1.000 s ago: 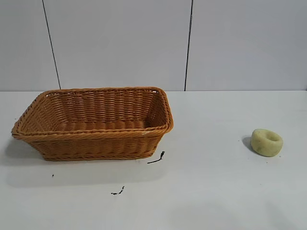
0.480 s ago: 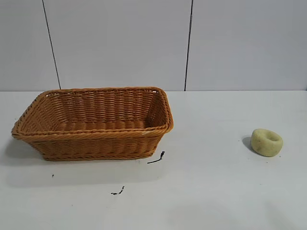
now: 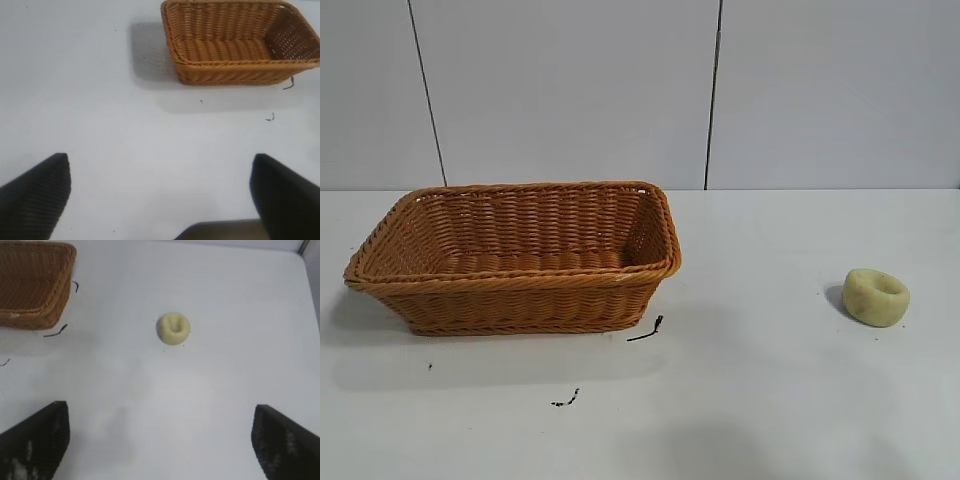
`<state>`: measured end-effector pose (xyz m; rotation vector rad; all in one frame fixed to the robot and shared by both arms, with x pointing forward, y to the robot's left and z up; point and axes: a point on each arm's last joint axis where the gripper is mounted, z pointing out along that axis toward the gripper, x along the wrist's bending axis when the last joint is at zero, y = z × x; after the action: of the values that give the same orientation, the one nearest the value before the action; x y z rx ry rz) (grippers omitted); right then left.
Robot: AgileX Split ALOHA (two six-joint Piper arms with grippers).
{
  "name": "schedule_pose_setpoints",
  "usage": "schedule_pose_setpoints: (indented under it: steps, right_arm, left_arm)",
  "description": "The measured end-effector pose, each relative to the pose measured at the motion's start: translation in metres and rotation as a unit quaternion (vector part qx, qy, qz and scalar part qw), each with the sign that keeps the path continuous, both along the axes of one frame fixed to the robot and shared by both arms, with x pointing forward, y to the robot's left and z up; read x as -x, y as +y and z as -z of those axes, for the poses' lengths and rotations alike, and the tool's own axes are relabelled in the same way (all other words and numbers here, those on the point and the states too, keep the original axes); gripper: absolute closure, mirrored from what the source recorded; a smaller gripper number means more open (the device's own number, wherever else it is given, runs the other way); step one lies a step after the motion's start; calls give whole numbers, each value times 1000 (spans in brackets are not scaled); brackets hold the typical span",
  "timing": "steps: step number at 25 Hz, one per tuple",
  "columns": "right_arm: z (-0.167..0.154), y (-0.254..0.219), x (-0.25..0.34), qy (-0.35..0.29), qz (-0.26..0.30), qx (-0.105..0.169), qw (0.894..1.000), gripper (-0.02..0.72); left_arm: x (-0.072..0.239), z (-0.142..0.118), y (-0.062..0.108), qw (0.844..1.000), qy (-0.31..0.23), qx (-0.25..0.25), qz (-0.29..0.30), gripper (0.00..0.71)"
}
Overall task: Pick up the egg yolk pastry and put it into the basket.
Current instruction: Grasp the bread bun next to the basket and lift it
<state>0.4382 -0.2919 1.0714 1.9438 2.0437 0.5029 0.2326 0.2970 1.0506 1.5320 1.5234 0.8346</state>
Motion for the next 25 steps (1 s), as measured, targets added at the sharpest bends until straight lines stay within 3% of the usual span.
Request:
schedule_pose_setpoints:
  steps: [7, 16, 25]
  right_arm:
    - [37, 0, -93, 83, -1, 5, 997, 15]
    - [93, 0, -175, 115, 2, 7, 993, 15]
    - [152, 1, -211, 138, 14, -3, 990, 15]
  left_arm:
    - [0, 0, 0, 1000, 0, 0, 0, 15]
    - [0, 0, 0, 1000, 0, 0, 0, 15]
    - [0, 0, 0, 1000, 0, 0, 0, 15]
